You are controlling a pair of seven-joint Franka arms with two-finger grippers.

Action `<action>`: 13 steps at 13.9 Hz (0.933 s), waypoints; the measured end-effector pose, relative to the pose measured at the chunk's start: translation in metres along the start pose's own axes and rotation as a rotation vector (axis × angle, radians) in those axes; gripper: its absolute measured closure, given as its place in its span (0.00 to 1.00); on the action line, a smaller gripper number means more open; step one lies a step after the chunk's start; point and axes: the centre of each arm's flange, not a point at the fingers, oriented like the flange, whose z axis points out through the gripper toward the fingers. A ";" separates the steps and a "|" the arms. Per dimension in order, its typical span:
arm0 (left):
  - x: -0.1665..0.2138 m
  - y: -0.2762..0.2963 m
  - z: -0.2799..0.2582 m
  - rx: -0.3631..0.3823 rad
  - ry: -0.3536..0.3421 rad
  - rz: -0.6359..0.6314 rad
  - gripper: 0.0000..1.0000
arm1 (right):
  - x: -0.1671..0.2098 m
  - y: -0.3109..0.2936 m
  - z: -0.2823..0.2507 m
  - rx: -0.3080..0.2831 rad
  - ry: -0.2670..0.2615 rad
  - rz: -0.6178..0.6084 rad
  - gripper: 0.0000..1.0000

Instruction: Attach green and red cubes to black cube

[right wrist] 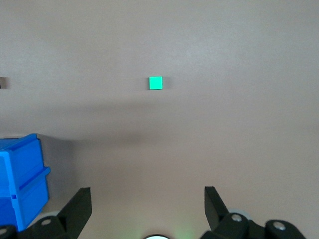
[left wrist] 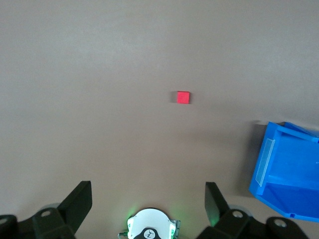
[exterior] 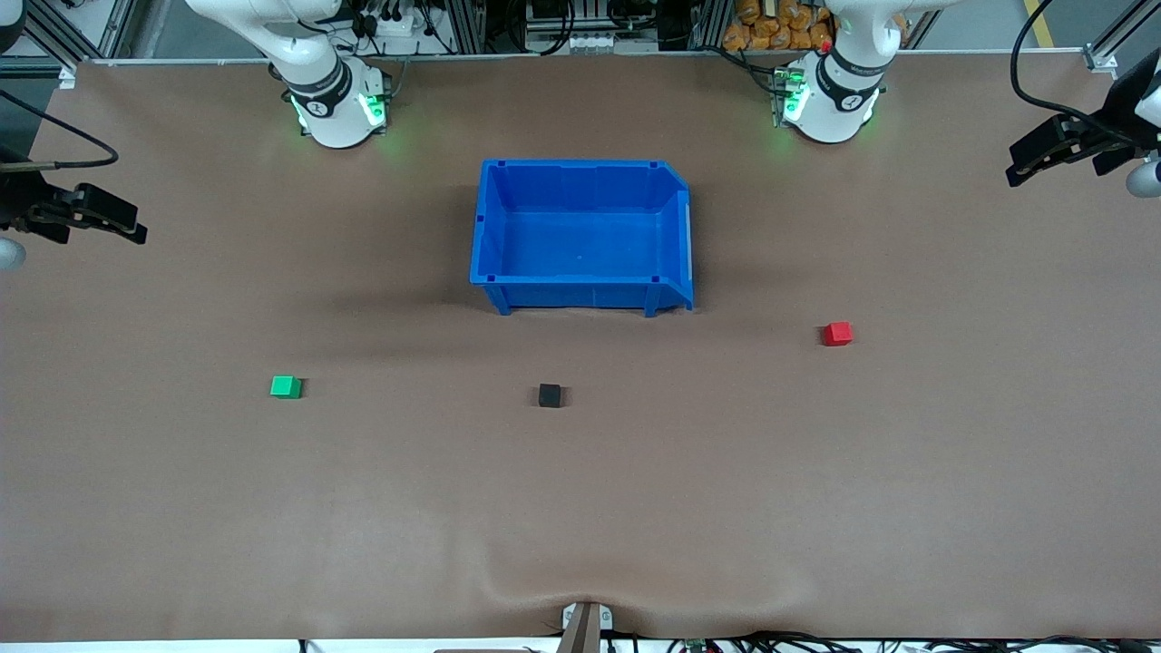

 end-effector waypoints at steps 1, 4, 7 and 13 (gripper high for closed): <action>0.000 0.000 -0.001 0.000 0.001 0.000 0.00 | 0.000 0.001 0.000 0.000 0.000 0.003 0.00; 0.000 0.000 -0.004 -0.001 0.008 -0.001 0.00 | 0.000 0.002 0.000 0.000 0.001 0.004 0.00; -0.002 -0.001 -0.009 -0.002 0.013 -0.002 0.00 | 0.000 0.002 -0.001 0.000 0.002 0.004 0.00; -0.006 0.007 -0.006 0.003 -0.016 0.014 0.00 | 0.003 0.013 0.003 0.001 0.001 -0.027 0.00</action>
